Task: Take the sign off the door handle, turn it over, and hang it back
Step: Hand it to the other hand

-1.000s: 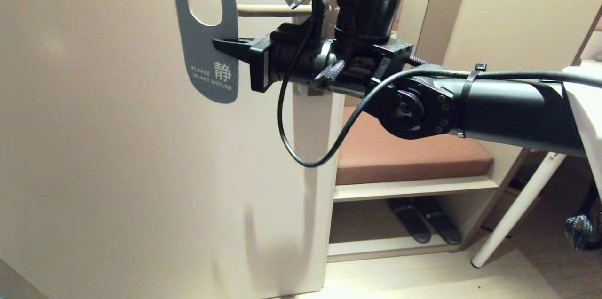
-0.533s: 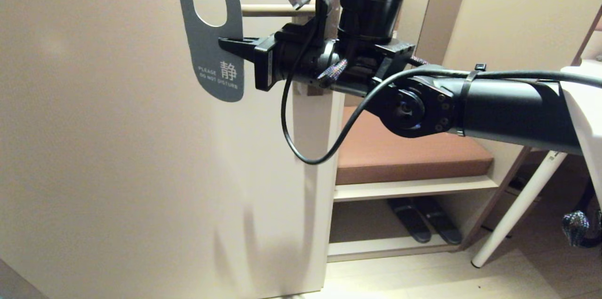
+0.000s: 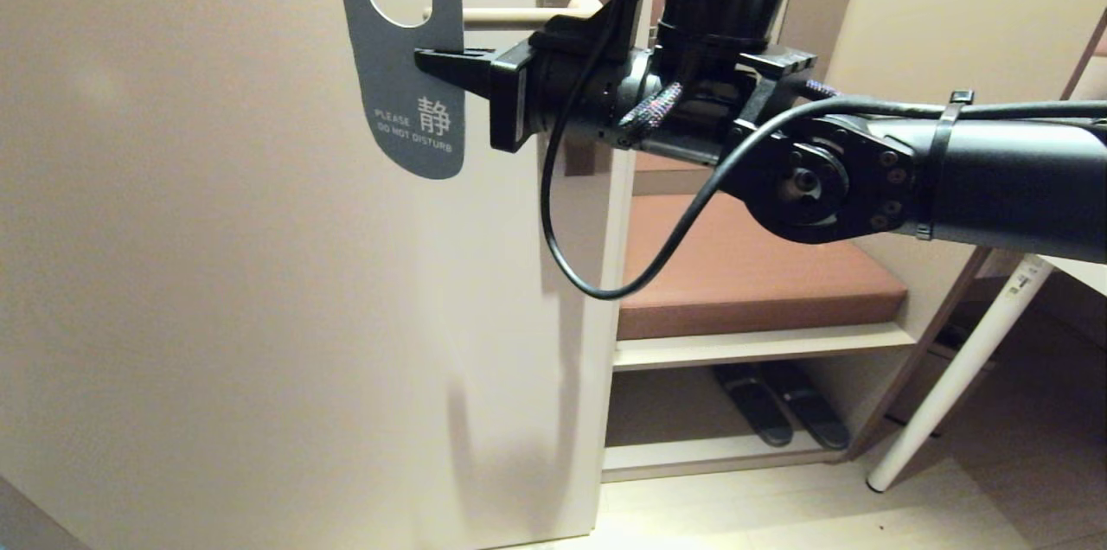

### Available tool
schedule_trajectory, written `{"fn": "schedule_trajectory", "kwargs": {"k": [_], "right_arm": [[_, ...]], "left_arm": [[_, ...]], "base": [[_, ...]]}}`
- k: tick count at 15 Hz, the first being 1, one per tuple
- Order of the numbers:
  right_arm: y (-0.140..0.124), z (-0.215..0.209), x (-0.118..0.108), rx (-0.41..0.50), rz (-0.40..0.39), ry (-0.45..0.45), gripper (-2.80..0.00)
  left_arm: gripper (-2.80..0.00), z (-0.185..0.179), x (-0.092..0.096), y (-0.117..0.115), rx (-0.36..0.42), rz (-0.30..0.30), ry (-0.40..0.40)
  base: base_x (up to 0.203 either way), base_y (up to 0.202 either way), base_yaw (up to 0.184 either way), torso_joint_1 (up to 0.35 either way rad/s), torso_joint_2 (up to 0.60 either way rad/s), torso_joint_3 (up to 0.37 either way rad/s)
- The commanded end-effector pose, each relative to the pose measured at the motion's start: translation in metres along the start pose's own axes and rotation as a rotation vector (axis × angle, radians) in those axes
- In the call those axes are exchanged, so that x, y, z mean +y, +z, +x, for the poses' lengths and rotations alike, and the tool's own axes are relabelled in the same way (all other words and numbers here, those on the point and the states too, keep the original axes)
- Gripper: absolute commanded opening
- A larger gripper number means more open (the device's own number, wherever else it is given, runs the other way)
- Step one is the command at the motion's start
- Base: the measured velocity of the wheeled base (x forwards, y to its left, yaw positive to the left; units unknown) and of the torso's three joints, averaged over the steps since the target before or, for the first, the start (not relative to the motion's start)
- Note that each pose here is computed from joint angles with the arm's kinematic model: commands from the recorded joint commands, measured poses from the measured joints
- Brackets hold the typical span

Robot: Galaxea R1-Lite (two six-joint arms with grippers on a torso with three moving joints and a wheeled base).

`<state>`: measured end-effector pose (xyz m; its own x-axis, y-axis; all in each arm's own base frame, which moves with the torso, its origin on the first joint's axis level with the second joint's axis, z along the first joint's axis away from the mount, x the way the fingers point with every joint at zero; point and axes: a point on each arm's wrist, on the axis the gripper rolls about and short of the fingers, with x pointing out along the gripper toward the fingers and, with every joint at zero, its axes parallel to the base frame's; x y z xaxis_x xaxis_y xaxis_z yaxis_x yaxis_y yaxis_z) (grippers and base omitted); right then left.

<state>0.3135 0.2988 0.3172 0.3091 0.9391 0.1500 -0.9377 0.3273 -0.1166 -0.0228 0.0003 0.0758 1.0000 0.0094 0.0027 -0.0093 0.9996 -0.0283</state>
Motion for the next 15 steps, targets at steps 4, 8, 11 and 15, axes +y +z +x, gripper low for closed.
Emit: {"fn": "schedule_trajectory", "kwargs": {"k": [4,8,11,15], "right_arm": [[0.022,-0.026,0.01,-0.003,-0.006,-0.009,-2.8],[0.029,-0.042,0.008,0.003,-0.008,-0.03,-2.8],[0.031,-0.057,0.013,0.021,-0.001,-0.039,-2.8],[0.039,-0.076,0.017,0.024,-0.005,-0.062,-2.8]], "left_arm": [[-2.8,0.0,0.0,0.0,0.0,-0.001,0.001],[-2.8,0.0,0.0,0.0,0.0,-0.001,0.001],[-2.8,0.0,0.0,0.0,0.0,-0.001,0.001],[-2.8,0.0,0.0,0.0,0.0,-0.001,0.001]], "base": [[0.0,0.0,0.0,0.0,0.0,0.0],[0.0,0.0,0.0,0.0,0.0,0.0],[0.0,0.0,0.0,0.0,0.0,0.0],[0.0,0.0,0.0,0.0,0.0,0.0]]}}
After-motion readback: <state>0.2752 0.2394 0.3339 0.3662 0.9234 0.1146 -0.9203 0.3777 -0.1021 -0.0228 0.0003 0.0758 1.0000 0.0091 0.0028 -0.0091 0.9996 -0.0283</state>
